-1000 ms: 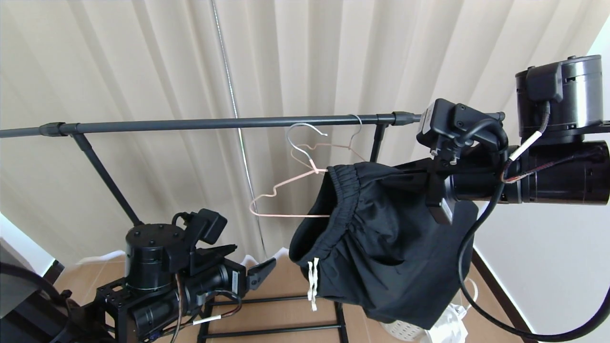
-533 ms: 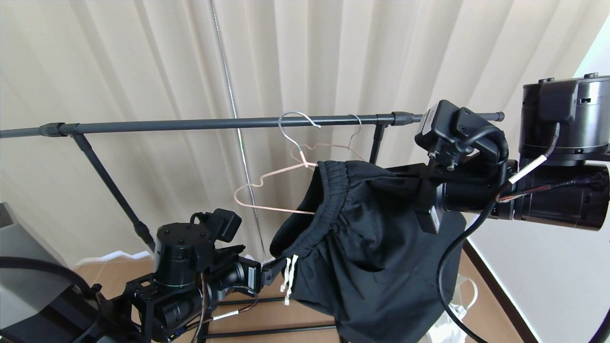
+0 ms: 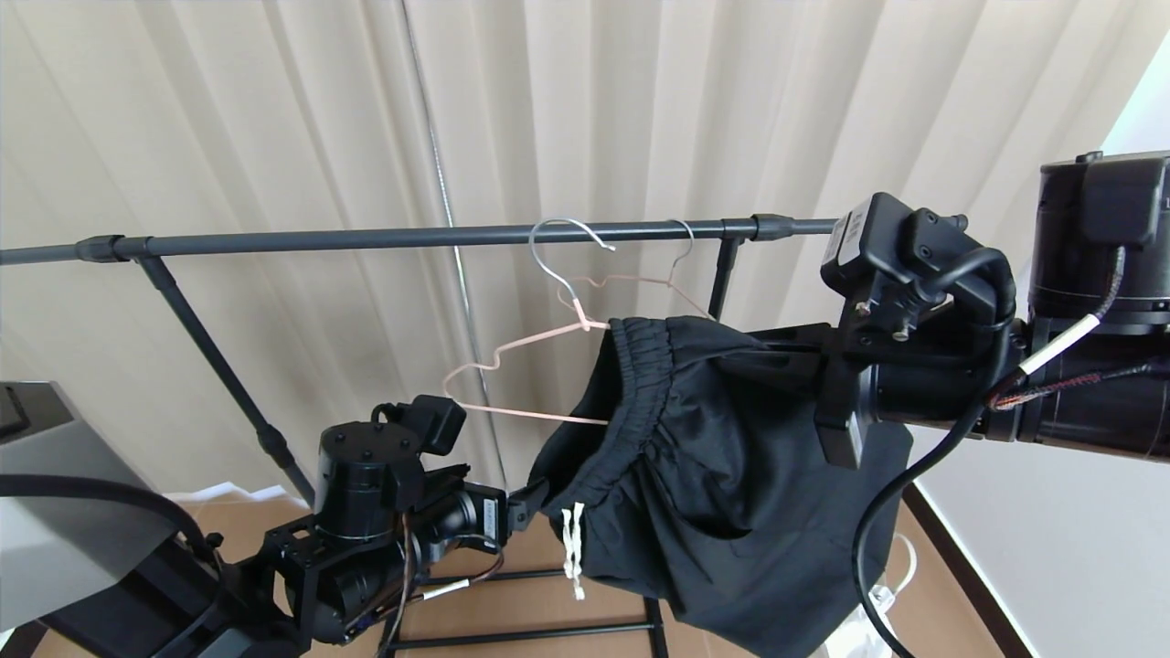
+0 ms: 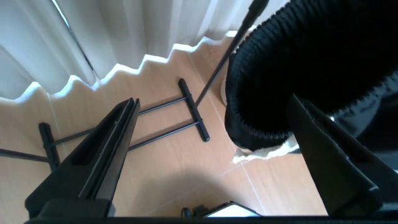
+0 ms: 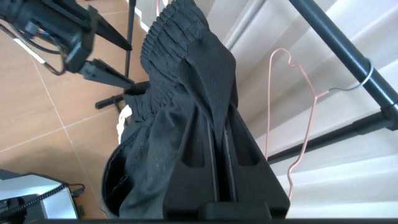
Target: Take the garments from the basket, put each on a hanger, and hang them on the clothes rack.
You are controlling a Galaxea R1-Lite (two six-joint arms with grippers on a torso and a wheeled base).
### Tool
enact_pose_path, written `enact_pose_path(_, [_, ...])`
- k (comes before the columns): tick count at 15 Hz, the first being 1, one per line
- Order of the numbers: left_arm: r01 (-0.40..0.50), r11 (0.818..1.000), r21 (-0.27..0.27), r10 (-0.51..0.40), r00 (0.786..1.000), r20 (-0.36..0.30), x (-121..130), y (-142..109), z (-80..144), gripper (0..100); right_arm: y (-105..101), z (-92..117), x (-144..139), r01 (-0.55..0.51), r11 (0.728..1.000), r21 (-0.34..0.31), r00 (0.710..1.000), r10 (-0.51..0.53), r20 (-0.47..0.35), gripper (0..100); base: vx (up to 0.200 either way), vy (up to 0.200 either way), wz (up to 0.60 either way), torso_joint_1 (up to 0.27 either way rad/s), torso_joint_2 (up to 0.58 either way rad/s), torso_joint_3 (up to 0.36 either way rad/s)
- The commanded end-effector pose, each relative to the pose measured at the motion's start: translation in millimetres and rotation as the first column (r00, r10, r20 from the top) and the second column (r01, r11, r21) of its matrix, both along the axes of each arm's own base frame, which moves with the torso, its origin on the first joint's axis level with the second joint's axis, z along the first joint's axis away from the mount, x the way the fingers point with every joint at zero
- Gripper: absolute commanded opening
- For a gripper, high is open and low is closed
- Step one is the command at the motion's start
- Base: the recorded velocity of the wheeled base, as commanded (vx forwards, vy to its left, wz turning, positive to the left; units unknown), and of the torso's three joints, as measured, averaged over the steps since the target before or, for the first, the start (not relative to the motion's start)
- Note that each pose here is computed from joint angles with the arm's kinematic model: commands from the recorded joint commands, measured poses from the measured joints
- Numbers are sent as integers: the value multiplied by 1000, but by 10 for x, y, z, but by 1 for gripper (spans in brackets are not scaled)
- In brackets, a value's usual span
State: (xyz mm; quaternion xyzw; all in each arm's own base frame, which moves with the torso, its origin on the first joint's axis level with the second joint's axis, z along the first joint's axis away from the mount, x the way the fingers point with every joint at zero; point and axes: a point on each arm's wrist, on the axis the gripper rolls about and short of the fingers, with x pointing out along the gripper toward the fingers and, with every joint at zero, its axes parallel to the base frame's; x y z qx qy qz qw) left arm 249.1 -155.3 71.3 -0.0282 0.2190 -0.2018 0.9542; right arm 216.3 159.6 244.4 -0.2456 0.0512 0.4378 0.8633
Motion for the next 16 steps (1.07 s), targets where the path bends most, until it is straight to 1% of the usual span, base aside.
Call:
enact_pose_path(1, [-11,1000,16,11,1000,-3,9,-38,-42,100,7,31,-39,-9,1000,12,1000,9,3,0,0,0,0,0,0,0])
enact_pose_path(3, [-31,999,36,31,1000,1,-2,-85,-74,100,23,67,-66,-17,1000,24,1000,17,9,0,0,0,0,0,0,0])
enact_pose_path(9, [-25,998,58,27,999,-23,-8,-97,-163,100,11,105,-89,-14,999,44,1000,14,9,0,0,0,0,0,0,0])
enact_pose_path(10, [-18,998,61,19,999,-27,-22,-115,-174,0,7,101,-87,-13,999,43,1000,12,8,0,0,0,0,0,0,0])
enact_pose_path(14, [-12,998,64,13,1000,-21,-43,-117,-159,0,-12,54,-93,-6,999,39,1000,7,-13,0,0,0,0,0,0,0])
enact_pose_path(16, [-15,998,53,16,1000,-4,-47,-103,-100,0,-30,13,-112,-1,999,43,999,3,-38,0,0,0,0,0,0,0])
